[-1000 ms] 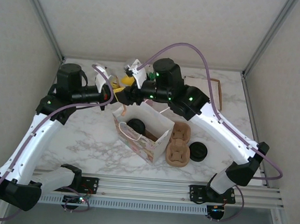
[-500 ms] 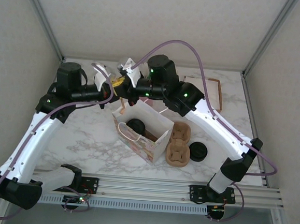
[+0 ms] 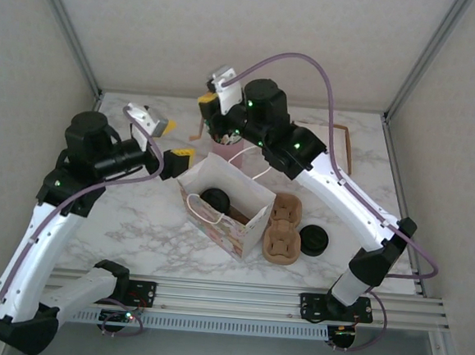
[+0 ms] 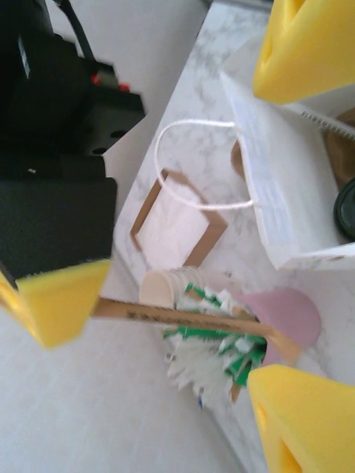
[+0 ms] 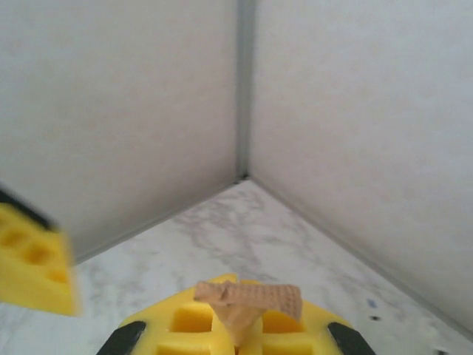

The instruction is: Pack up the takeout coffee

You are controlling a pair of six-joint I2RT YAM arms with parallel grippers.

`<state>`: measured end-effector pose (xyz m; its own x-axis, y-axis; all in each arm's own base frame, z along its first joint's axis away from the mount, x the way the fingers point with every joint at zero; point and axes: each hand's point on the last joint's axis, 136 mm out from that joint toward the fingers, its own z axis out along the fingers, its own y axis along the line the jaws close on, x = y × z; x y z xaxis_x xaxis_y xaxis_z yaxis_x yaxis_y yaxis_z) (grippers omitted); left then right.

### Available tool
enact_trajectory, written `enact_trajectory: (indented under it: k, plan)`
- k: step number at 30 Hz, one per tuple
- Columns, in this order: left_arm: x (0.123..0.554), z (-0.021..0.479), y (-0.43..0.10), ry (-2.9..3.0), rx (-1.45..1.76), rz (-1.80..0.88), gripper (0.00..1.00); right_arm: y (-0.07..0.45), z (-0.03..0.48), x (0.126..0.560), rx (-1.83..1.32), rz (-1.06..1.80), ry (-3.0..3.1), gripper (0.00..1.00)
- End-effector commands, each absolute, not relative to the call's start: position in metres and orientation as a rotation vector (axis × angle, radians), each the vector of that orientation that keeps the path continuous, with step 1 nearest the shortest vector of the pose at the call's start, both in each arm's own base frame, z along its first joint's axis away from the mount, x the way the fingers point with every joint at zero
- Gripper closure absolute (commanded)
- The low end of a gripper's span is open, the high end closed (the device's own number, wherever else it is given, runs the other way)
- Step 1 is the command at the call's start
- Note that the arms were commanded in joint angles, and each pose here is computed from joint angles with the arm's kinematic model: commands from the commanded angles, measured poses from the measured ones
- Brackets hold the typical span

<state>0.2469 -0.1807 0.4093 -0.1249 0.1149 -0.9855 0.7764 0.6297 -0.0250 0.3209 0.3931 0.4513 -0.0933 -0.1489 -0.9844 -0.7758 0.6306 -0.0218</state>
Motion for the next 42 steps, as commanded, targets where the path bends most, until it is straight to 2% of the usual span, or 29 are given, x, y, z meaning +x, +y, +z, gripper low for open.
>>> enact_trajectory:
  k: [1, 7, 14, 20, 28, 34, 37, 42]
  plan:
    - [0.264, 0.421, -0.158, 1.582, 0.595, -0.524, 0.02, 0.36, 0.468, 0.362, -0.534, 0.548, 1.629, 1.0]
    - [0.284, 0.412, -0.135, 1.663, 0.417, -0.427, 0.0, 0.333, 0.461, 0.405, -0.39, 0.459, 1.683, 1.0]
    - [0.293, 0.364, -0.101, 1.927, 0.212, -0.289, 0.0, 0.341, 0.399, 0.451, -0.403, 0.387, 1.88, 1.0]
    - [0.289, 0.33, -0.099, 1.962, 0.177, -0.305, 0.0, 0.364, 0.347, 0.462, -0.465, 0.404, 2.017, 1.0]
    - [0.292, 0.316, -0.099, 1.986, 0.142, -0.322, 0.0, 0.362, 0.256, 0.479, -0.465, 0.255, 2.216, 1.0]
    - [0.292, 0.314, -0.099, 1.993, 0.144, -0.315, 0.0, 0.366, 0.225, 0.48, -0.432, 0.277, 2.281, 0.96]
    - [0.293, 0.314, -0.087, 1.976, 0.098, -0.259, 0.0, 0.365, 0.232, 0.479, -0.393, 0.303, 2.28, 0.85]
    - [0.293, 0.316, -0.075, 1.952, 0.034, -0.219, 0.0, 0.357, 0.295, 0.469, -0.357, 0.364, 2.18, 0.46]
